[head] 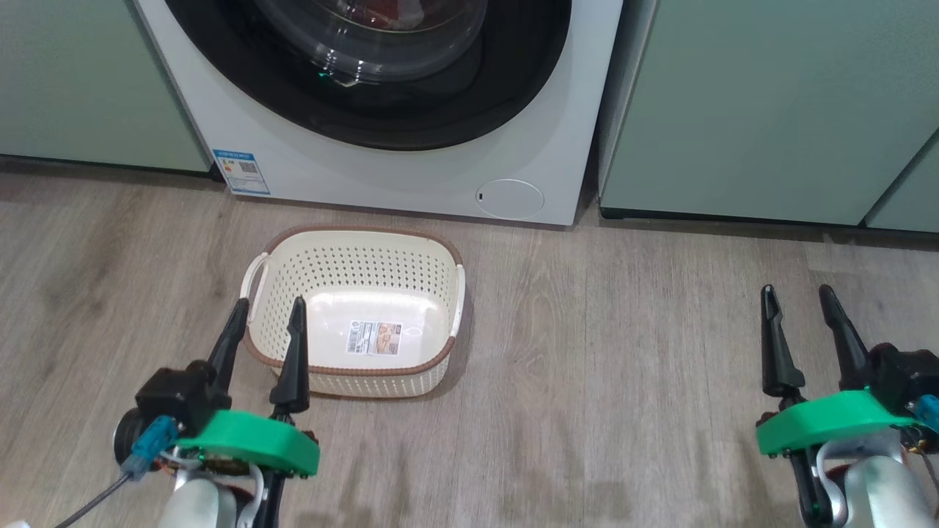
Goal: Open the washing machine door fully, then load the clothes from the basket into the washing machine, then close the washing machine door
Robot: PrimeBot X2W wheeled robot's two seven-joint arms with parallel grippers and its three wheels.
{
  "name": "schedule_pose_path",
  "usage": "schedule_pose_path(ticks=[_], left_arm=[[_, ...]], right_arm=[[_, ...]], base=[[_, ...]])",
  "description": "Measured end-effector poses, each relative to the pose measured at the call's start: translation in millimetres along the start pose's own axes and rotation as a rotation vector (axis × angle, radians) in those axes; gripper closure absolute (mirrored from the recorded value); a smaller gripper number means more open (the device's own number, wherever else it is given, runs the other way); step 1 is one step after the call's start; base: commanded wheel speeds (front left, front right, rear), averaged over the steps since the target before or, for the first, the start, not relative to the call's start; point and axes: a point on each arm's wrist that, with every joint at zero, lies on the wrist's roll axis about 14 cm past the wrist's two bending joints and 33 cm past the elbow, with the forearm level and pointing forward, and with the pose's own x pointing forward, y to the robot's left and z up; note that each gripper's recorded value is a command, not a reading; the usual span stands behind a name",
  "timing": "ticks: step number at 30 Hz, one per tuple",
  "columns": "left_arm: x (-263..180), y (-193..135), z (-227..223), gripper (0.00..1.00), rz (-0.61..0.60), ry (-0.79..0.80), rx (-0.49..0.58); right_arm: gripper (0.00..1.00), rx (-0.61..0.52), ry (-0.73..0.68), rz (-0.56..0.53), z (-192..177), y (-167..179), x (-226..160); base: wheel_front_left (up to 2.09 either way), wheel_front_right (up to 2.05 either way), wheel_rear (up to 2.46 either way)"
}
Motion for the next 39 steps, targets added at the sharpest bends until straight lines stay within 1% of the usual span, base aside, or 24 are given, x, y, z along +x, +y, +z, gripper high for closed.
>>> schedule_pose_path(ticks=[15,26,32,39], left_arm=[[-4.5,-7.8,-0.7,0.0,-0.034,0.003,-0.003],[-5.5,-5.9,-2.1,0.0,-0.028,0.008,-0.007],[-7.1,-4.7,-2.8,0.0,-0.026,0.01,-0.037],[-7.4,-4.2,-4.2,0.0,-0.027,0.014,-0.042]], right_arm=[[0.0,0.018,-0.005,0.005,1.5,2.6,-0.2],[0.0,0.018,-0.003,0.01,0.7,4.6,0.6],[0.0,0.019,-0.004,0.015,1.1,6.0,1.0],[0.0,0.019,-0.004,0.015,1.0,6.2,1.1]], base=[[0.0,0.0,0.0],[0.0,0.0,0.0],[0.0,0.0,0.0],[0.0,0.0,0.0]])
